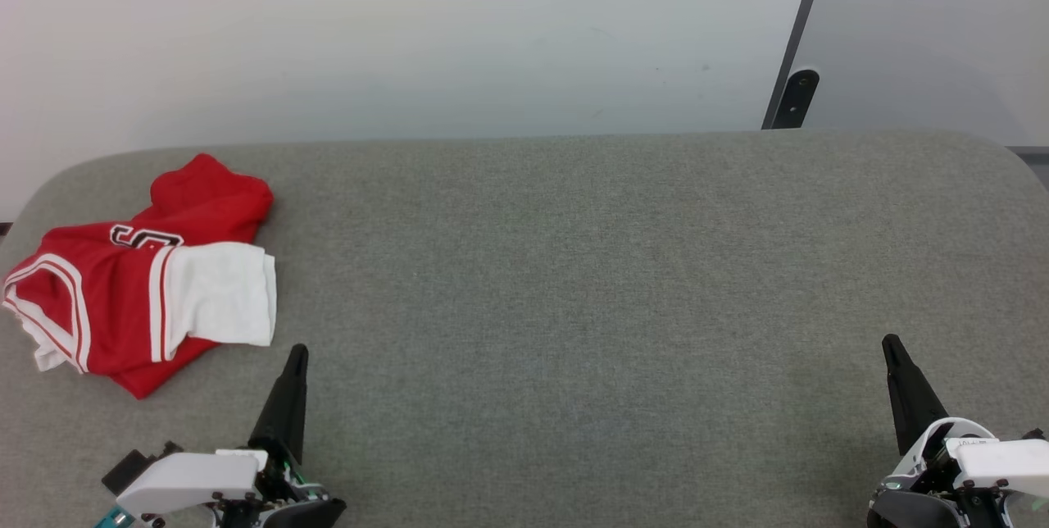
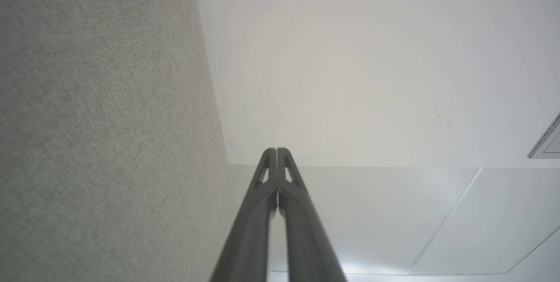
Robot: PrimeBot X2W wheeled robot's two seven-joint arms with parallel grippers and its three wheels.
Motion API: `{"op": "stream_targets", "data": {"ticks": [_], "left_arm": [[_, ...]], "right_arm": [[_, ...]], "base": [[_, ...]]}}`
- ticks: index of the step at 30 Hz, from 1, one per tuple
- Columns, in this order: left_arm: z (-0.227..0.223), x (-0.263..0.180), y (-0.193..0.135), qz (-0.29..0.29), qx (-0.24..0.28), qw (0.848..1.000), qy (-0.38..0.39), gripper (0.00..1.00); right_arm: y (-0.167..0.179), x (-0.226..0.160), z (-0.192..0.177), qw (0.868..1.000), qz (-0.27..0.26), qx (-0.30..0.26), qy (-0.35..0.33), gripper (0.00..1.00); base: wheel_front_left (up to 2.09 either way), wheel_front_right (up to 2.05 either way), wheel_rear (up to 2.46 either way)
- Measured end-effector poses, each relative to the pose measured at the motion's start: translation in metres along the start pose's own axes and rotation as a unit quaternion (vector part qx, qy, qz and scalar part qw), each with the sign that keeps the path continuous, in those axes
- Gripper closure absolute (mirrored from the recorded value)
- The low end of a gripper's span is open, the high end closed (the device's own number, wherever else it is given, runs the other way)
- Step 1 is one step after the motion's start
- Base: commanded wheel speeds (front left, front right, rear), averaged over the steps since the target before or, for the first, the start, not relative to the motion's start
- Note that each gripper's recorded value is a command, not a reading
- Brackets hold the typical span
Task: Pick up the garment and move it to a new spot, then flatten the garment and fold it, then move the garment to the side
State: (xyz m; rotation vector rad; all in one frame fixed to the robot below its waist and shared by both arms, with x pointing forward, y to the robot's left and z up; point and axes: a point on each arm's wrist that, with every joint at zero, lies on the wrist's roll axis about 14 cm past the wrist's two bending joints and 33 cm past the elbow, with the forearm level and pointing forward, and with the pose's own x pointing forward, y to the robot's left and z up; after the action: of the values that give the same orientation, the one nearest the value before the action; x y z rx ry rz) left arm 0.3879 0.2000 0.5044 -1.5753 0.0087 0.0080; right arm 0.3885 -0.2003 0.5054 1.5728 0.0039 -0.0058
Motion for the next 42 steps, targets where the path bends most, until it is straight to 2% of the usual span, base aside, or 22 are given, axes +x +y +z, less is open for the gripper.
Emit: {"op": "stream_targets", "data": {"ticks": [9,10,12,13,14,17,25,37,42], "left_arm": [[0.000,0.000,0.000,0.000,0.000,1.000,0.000,1.00],[0.000,-0.001,0.002,0.002,0.000,1.000,0.000,0.00],[-0.001,-0.005,0.011,0.017,-0.003,1.000,0.000,0.00],[-0.001,-0.008,0.018,0.027,-0.004,1.000,0.000,1.00],[-0.002,-0.011,0.024,0.036,-0.006,0.999,0.000,0.00],[-0.003,-0.016,0.033,0.049,-0.005,0.999,-0.003,0.00],[-0.004,-0.017,0.029,0.044,0.023,0.999,-0.008,0.00],[0.001,-0.022,0.030,0.048,0.144,0.988,-0.012,0.00],[0.002,-0.022,0.026,0.042,0.202,0.978,-0.016,0.00]], "right_arm": [[0.000,0.000,0.000,1.000,0.000,0.000,0.000,1.00],[-0.001,0.000,0.000,1.000,-0.002,0.000,0.000,0.00],[-0.010,-0.004,0.000,1.000,-0.015,0.002,-0.001,0.00],[-0.016,-0.006,0.000,1.000,-0.024,0.003,-0.001,1.00],[-0.022,-0.009,0.000,0.999,-0.033,0.004,-0.002,0.00],[-0.030,-0.015,-0.001,0.999,-0.045,0.005,-0.003,0.00],[-0.031,-0.016,-0.004,0.999,-0.047,-0.020,-0.004,0.00],[-0.037,-0.019,-0.004,0.989,-0.057,-0.136,0.008,0.00],[-0.038,-0.019,-0.003,0.976,-0.058,-0.208,0.017,0.00]], "base": [[0.00,0.00,0.00],[0.00,0.00,0.00],[0.00,0.00,0.00],[0.00,0.00,0.00],[0.00,0.00,0.00],[0.00,0.00,0.00],[0.00,0.00,0.00],[0.00,0.00,0.00],[0.00,0.00,0.00]]}}
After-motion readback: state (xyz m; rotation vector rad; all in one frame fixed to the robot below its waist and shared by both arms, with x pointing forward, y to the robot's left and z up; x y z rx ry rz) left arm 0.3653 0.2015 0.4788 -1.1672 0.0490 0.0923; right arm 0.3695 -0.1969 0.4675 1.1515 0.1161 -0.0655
